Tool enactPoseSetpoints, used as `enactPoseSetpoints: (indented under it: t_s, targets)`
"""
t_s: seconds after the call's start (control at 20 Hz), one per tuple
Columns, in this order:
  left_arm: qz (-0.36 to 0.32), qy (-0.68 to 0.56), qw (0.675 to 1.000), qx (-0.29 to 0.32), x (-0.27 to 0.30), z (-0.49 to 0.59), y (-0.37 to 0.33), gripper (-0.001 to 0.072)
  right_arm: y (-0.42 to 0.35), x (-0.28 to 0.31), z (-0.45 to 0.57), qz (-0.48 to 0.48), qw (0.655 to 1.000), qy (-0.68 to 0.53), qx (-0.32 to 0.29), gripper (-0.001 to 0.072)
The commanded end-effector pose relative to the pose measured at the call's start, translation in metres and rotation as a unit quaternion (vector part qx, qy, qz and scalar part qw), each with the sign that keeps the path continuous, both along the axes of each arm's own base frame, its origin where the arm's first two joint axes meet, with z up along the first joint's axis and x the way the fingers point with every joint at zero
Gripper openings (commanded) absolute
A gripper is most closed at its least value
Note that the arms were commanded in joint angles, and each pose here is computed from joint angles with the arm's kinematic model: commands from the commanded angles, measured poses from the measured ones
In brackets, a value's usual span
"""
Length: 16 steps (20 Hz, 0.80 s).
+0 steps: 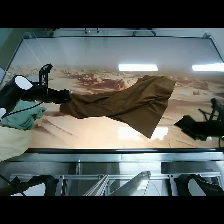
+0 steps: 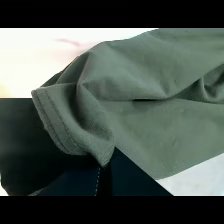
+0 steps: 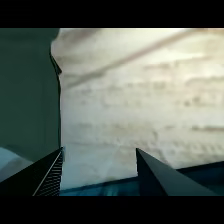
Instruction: Fold the shirts.
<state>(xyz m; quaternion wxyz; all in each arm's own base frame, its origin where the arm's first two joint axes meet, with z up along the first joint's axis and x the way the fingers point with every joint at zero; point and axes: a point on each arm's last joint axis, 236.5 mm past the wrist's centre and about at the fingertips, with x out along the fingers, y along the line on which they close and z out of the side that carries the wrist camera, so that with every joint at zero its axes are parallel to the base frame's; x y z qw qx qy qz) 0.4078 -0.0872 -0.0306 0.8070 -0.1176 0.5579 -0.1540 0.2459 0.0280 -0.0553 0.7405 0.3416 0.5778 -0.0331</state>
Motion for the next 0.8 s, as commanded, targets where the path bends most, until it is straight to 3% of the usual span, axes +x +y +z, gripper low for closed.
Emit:
enactPoseSetpoints:
  t_s: [0.0,0.45,0.5,0.55,0.65,0.7,0.75]
  targets:
    - [-0.003,-0.001,1.0,0.0,0.0,0.001,-0.002,0.0022,0.037,-0.007,-0.022,-0.018,0.998,0.017,0.062,0.0509]
    - [-0.007,0.008,1.0,-0.001,-0.004,0.0,-0.003,0.0022,0.123,0.004,-0.072,-0.005,0.992,0.063,0.109,0.0507]
    - [-0.007,0.008,1.0,-0.001,-0.004,0.0,-0.003,0.0022,0.125,0.007,-0.072,-0.004,0.993,0.054,0.107,0.0464]
    - [-0.007,0.008,1.0,-0.002,-0.004,0.0,-0.003,0.0022,0.125,0.01,-0.071,-0.005,0.993,0.047,0.105,0.0367]
    - [-0.007,0.008,1.0,-0.002,-0.004,0.0,-0.003,0.0022,0.125,0.014,-0.067,-0.001,0.994,0.034,0.102,0.0323]
    - [-0.007,0.008,1.0,-0.002,-0.005,0.0,-0.004,0.0022,0.126,0.017,-0.062,0.009,0.995,0.02,0.1,0.0116]
    - [-0.008,0.004,1.0,-0.002,-0.005,0.004,-0.004,0.0022,0.127,0.023,-0.052,0.021,0.995,-0.002,0.098,0.0019]
